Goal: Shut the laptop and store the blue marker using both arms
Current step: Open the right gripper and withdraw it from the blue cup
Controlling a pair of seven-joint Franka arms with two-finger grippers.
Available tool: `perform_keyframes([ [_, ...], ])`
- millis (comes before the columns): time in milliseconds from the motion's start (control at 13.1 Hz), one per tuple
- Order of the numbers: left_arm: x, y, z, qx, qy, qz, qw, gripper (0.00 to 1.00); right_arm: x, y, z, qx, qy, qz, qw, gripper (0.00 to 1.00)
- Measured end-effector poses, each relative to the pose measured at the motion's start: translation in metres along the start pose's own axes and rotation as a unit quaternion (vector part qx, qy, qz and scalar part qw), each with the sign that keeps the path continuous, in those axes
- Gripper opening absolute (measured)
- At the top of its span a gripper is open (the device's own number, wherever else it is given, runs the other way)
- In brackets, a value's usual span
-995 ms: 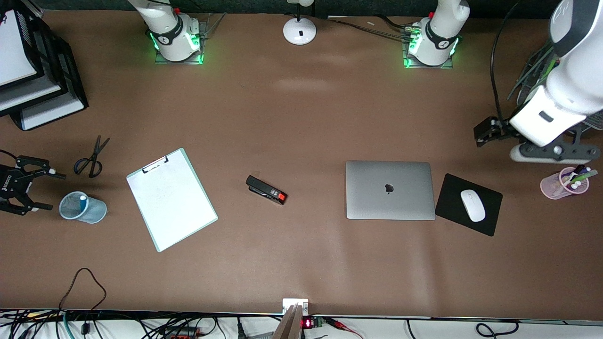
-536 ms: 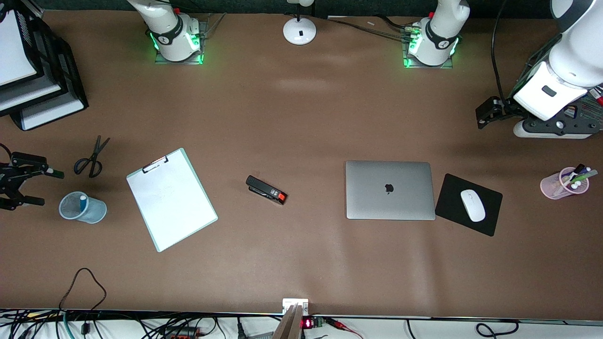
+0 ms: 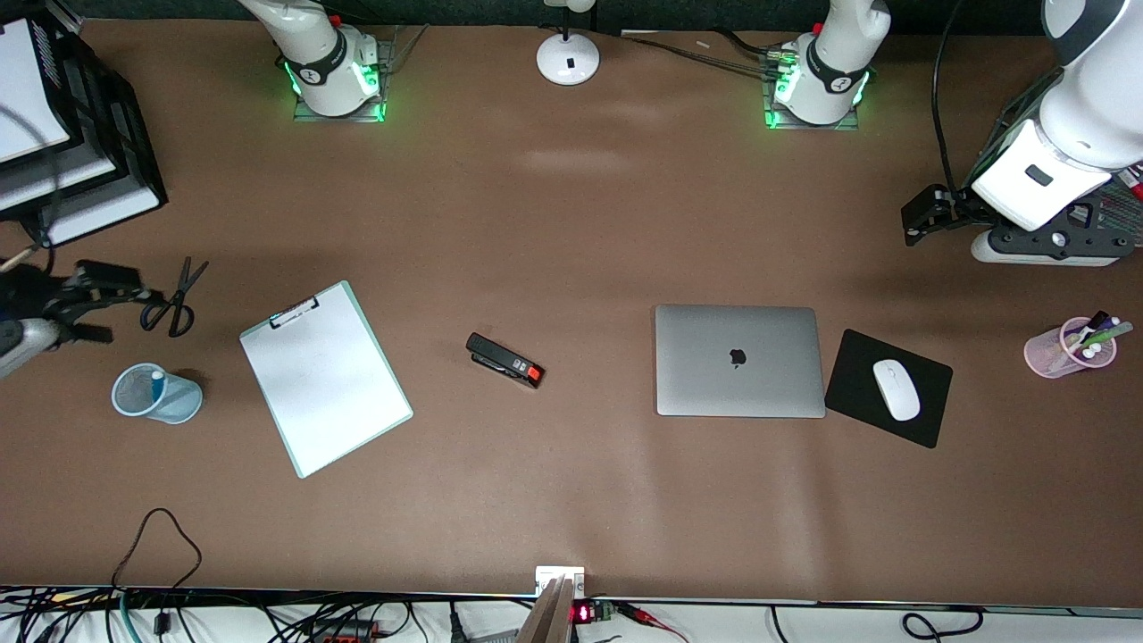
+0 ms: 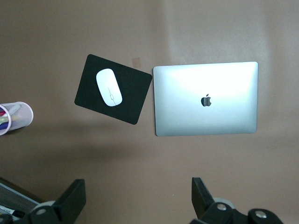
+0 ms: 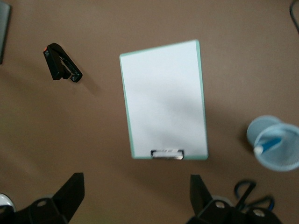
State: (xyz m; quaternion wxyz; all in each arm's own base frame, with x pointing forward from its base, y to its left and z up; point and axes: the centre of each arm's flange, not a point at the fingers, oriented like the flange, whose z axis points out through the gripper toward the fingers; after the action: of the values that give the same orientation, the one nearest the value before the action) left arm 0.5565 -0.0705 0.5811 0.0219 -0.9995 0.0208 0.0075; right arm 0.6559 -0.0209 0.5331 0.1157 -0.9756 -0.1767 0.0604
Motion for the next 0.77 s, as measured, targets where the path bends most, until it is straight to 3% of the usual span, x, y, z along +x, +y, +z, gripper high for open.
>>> perform_keyframes([
  [230,-0.001,0.007,0.000,0.000,-0.002,0.007,1.000,1.00,0.000,-0.097,-0.014,-0.054,-0.033,0.095,0.993,1.00],
  [459,-0.002,0.010,0.000,0.000,-0.002,0.010,1.000,1.00,-0.013,-0.140,-0.021,-0.083,-0.031,0.164,0.983,1.00],
  [766,-0.002,0.010,0.000,0.000,-0.003,0.010,1.000,1.00,-0.039,-0.155,-0.027,-0.119,-0.016,0.179,0.976,1.00],
])
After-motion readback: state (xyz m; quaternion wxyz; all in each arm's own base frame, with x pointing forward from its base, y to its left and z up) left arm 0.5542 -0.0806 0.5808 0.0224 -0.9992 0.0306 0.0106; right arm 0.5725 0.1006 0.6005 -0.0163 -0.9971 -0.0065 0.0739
